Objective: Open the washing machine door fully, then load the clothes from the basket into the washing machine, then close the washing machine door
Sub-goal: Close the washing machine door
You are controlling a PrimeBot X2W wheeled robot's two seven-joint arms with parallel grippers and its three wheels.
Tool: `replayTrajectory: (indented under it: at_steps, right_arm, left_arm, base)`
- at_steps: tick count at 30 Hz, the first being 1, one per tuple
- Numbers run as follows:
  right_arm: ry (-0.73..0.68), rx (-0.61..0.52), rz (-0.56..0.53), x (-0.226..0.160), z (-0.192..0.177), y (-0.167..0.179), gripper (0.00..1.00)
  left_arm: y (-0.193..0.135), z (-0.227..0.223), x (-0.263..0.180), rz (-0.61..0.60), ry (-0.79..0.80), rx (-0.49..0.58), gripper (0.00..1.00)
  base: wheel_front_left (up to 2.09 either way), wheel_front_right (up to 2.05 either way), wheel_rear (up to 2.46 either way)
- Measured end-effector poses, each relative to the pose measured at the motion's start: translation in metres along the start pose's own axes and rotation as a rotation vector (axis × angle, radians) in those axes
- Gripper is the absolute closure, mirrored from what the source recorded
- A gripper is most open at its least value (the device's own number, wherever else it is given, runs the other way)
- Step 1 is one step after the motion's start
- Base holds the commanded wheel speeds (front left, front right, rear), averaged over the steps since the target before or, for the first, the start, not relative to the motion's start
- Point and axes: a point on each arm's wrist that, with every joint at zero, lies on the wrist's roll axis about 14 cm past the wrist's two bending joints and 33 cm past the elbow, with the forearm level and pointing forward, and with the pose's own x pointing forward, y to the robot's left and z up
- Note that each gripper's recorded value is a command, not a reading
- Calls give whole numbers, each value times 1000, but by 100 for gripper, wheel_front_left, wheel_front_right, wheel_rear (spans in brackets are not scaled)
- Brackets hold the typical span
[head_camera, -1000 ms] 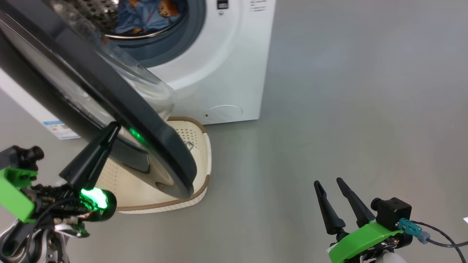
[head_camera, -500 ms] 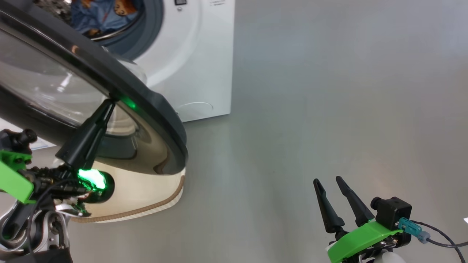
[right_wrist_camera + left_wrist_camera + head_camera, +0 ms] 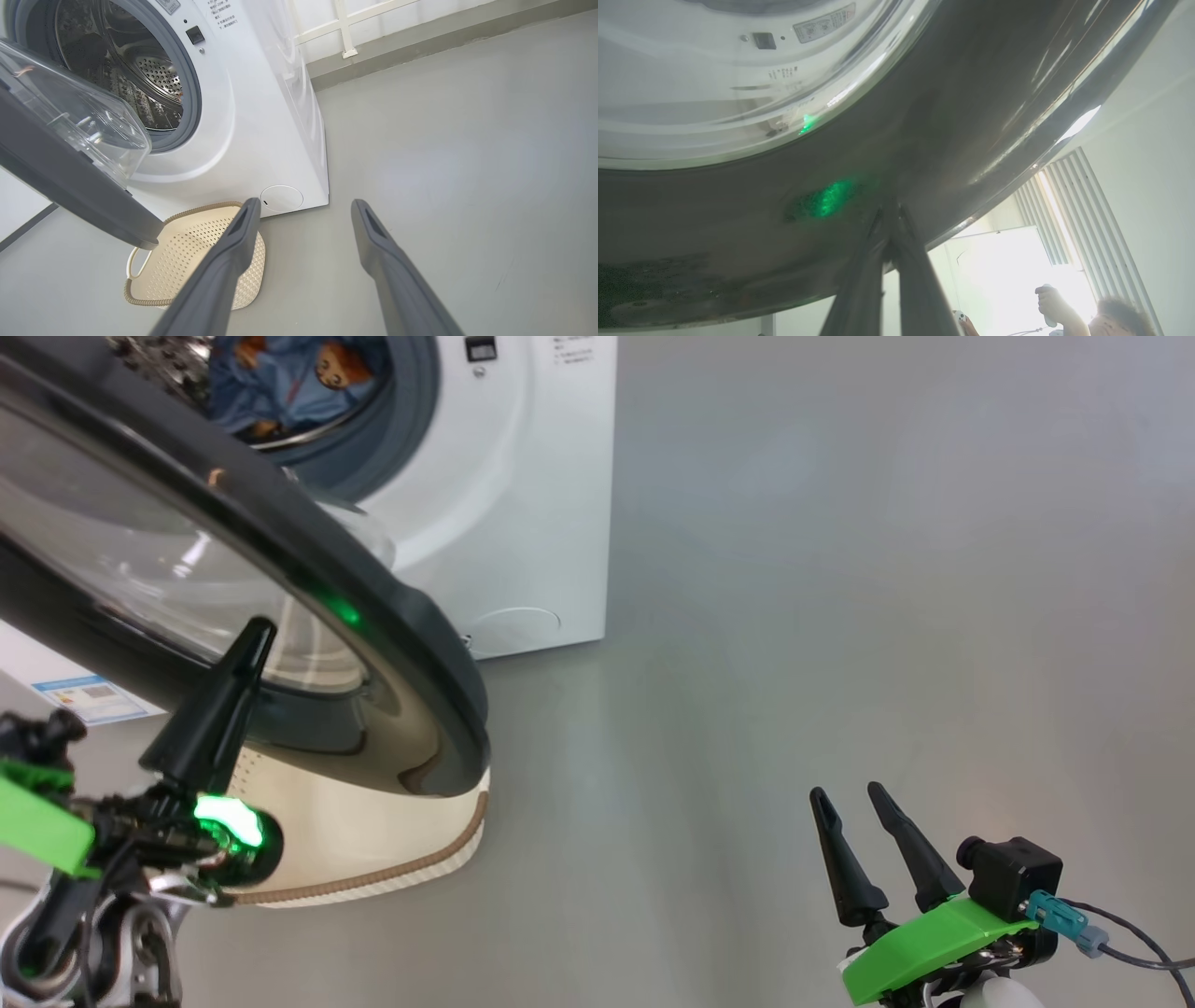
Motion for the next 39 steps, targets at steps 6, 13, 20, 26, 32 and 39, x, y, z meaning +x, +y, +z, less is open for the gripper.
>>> replayTrajectory:
  at_steps: [6,13,20,26,32,39]
  right_arm:
    - [-22,1,33,1,7,11,0]
    - [-42,2,61,0,14,21,0]
    - [-40,5,71,-5,12,26,0]
    - [-63,6,79,-6,20,29,0]
    - [-75,7,86,-7,23,31,0]
    - [-81,7,91,-5,25,33,0]
  left_arm:
    - [-10,13,-19,19,-123,70,100]
    - [-14,17,-47,44,-232,92,100]
    - [-12,31,-68,83,-392,138,100]
    - [-4,31,-83,119,-486,147,100]
    - [0,31,-92,160,-542,216,0]
    - [-7,37,-98,200,-611,438,0]
  base:
    - [0,0,0]
    - [0,0,0]
    - [0,0,0]
    - [0,0,0]
    - [0,0,0]
    - [0,0,0]
